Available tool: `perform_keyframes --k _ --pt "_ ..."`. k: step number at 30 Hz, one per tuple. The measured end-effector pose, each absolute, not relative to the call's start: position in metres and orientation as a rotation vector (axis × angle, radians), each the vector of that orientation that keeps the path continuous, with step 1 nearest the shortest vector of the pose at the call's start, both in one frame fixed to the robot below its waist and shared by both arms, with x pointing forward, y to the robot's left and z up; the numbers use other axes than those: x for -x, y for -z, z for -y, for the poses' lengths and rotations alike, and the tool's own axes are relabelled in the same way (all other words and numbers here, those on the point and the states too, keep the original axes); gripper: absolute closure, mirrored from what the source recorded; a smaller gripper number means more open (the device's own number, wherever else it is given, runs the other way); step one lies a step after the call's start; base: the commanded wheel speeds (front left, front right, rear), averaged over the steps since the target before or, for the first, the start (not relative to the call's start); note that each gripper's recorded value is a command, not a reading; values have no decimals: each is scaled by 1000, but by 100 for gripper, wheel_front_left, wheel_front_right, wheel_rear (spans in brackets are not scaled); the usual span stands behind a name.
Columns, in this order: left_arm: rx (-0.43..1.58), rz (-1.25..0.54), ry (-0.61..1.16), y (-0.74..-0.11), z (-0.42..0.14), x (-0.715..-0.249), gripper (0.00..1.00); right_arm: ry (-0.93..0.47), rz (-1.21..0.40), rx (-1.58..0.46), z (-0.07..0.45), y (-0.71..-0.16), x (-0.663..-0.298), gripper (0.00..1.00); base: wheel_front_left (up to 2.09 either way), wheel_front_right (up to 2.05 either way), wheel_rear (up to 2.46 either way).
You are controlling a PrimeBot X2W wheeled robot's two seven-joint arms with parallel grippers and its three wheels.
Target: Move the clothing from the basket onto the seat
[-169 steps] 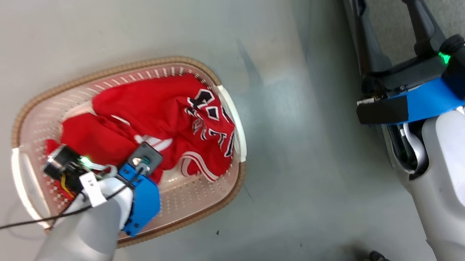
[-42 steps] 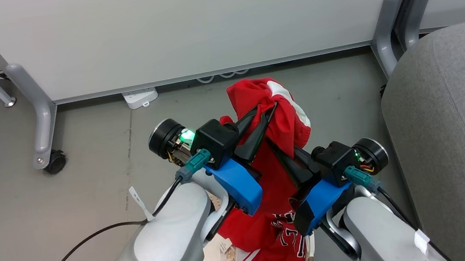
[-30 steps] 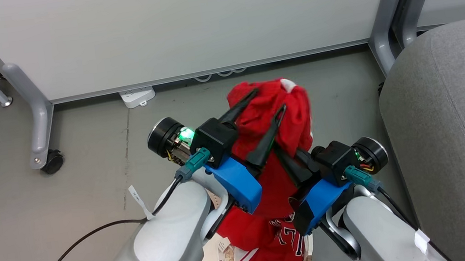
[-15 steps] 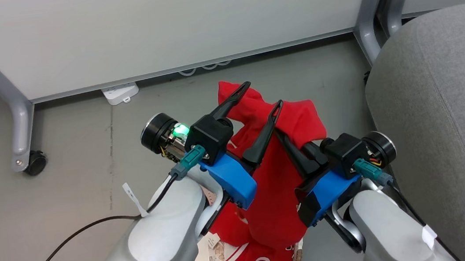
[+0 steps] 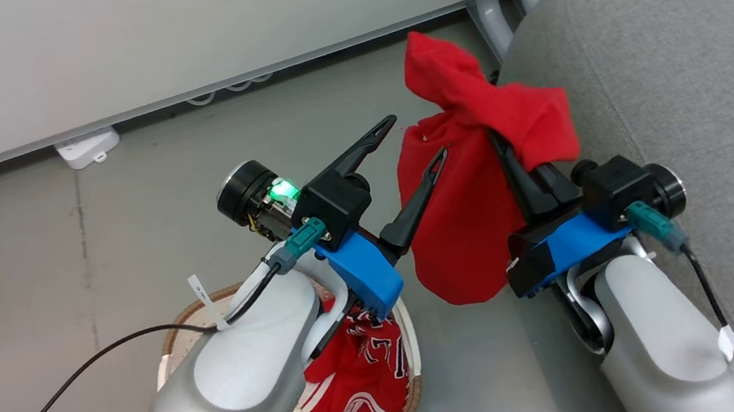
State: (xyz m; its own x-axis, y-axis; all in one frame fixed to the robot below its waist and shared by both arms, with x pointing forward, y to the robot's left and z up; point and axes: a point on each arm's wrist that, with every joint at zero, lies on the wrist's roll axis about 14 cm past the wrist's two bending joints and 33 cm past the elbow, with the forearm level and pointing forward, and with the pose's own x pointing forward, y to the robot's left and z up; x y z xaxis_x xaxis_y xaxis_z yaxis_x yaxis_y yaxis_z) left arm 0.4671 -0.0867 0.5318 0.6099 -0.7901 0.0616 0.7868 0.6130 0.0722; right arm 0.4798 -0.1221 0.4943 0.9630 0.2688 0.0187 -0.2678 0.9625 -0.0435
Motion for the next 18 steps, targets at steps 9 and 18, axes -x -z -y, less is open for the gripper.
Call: perform_keyframes --k 9,18 --pt "-14 77 1046 -521 134 -456 0 -60 41 67 201 -504 -468 100 0 0 0" --pt "5 61 1194 -511 179 -431 0 117 11 95 263 -499 -432 100 0 0 0"
